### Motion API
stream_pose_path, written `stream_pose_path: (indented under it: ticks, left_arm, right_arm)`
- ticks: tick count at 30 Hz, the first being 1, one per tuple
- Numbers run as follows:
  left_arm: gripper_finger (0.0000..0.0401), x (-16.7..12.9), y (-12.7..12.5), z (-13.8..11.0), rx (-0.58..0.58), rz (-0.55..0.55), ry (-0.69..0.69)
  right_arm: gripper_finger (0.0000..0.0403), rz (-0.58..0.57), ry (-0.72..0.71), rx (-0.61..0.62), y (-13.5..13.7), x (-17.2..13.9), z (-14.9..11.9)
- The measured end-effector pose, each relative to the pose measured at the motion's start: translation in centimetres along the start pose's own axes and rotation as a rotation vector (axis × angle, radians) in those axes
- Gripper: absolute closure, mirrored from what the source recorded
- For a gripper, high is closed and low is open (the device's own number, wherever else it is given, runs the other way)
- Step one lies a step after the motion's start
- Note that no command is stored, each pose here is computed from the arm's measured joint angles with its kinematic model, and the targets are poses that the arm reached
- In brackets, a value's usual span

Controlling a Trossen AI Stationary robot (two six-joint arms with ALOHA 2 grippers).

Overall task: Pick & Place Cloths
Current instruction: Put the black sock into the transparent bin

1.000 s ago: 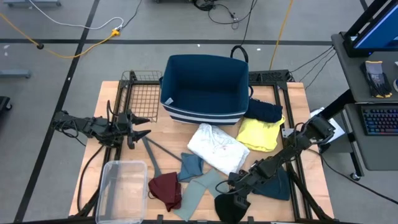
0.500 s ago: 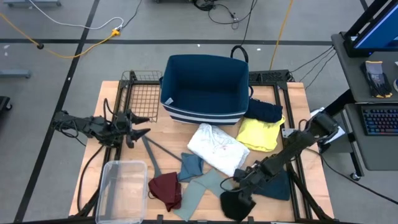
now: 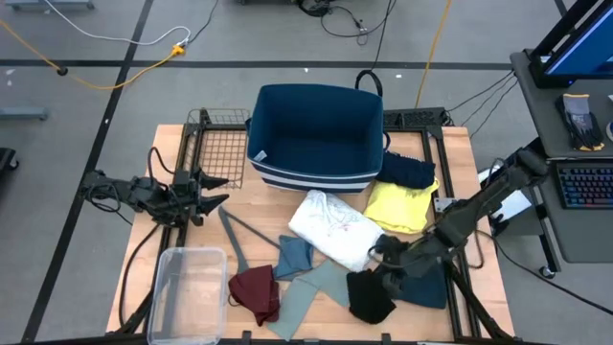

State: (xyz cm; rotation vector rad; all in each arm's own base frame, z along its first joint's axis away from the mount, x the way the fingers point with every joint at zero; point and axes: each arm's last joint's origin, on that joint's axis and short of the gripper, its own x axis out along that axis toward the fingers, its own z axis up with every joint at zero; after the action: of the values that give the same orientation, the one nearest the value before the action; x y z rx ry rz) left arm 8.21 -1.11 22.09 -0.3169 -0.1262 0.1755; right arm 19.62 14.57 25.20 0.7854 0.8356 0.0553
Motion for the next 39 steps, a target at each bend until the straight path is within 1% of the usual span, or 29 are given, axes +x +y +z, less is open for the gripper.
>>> stream_pose_path:
  ticks: [3,6,15,17,19,22,25,29,35,39]
  left_arm:
    - [0.013,0.0,0.0,0.0,-0.031,0.0,0.0]
    - [0.013,0.0,0.0,0.0,-0.066,-0.001,-0.001]
    - [0.013,0.0,-0.1,0.3,-0.166,-0.011,-0.024]
    - [0.013,0.0,-0.2,0.5,-0.171,-0.024,-0.039]
    - [0.013,0.0,-0.3,0.6,-0.17,-0.051,-0.051]
    - [0.013,0.0,-0.4,0.9,-0.185,-0.075,-0.07]
    - [0.013,0.2,-0.6,1.2,-0.211,-0.089,-0.092]
    - [0.013,0.9,-1.3,1.6,-0.2,-0.156,-0.123]
    - [0.013,2.7,-2.6,1.9,-0.206,-0.249,-0.166]
    - [0.013,4.5,-4.0,2.7,-0.158,-0.293,-0.183]
  right_arm:
    - [0.0402,0.069,-0.131,-0.034,0.6,-1.8,0.9]
    - [0.0402,0.143,-0.297,-0.096,1.5,-3.5,1.9]
    - [0.0403,0.444,-0.807,-0.323,5.0,-8.5,4.8]
    - [0.0403,0.484,-0.903,-0.37,5.5,-9.3,5.1]
    - [0.0403,0.495,-0.967,-0.412,5.8,-9.9,5.3]
    - [0.0403,0.492,-1.01,-0.449,5.9,-10.2,5.5]
    - [0.0403,0.492,-1.019,-0.456,5.9,-10.3,5.5]
    - [0.0403,0.484,-1.023,-0.458,5.8,-10.2,5.6]
    - [0.0403,0.471,-1.031,-0.462,5.7,-10.1,6.0]
    - [0.0403,0.49,-1.029,-0.497,5.6,-10.1,6.2]
